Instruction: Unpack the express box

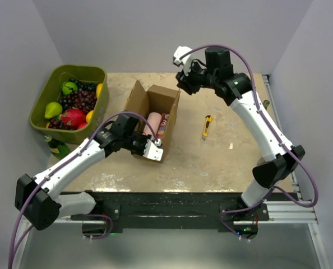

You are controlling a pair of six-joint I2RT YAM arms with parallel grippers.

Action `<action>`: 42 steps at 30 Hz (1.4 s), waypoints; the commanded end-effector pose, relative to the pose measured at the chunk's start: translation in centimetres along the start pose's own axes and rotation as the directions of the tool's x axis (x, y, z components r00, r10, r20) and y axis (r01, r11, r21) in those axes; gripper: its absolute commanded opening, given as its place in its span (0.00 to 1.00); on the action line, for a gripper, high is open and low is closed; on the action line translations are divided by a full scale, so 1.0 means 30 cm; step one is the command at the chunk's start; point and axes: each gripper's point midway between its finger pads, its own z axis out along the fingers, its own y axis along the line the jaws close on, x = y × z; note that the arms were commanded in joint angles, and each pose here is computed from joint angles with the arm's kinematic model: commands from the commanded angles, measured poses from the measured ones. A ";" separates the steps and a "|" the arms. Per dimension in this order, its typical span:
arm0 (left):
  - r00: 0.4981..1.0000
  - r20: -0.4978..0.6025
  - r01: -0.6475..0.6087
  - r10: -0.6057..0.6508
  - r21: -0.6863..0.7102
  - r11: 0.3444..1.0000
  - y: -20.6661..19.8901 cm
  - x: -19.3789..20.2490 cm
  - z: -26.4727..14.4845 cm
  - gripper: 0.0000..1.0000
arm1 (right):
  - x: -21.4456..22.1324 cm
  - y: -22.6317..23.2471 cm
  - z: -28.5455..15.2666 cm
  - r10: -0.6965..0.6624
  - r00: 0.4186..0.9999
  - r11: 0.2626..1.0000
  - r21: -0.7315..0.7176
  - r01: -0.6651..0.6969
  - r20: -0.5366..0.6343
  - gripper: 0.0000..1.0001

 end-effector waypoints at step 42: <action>0.780 -0.110 -0.620 0.616 -0.263 0.739 0.193 -0.081 -0.089 0.00 | 0.246 0.303 0.062 -0.752 0.659 0.598 -0.404 0.692 0.016 0.47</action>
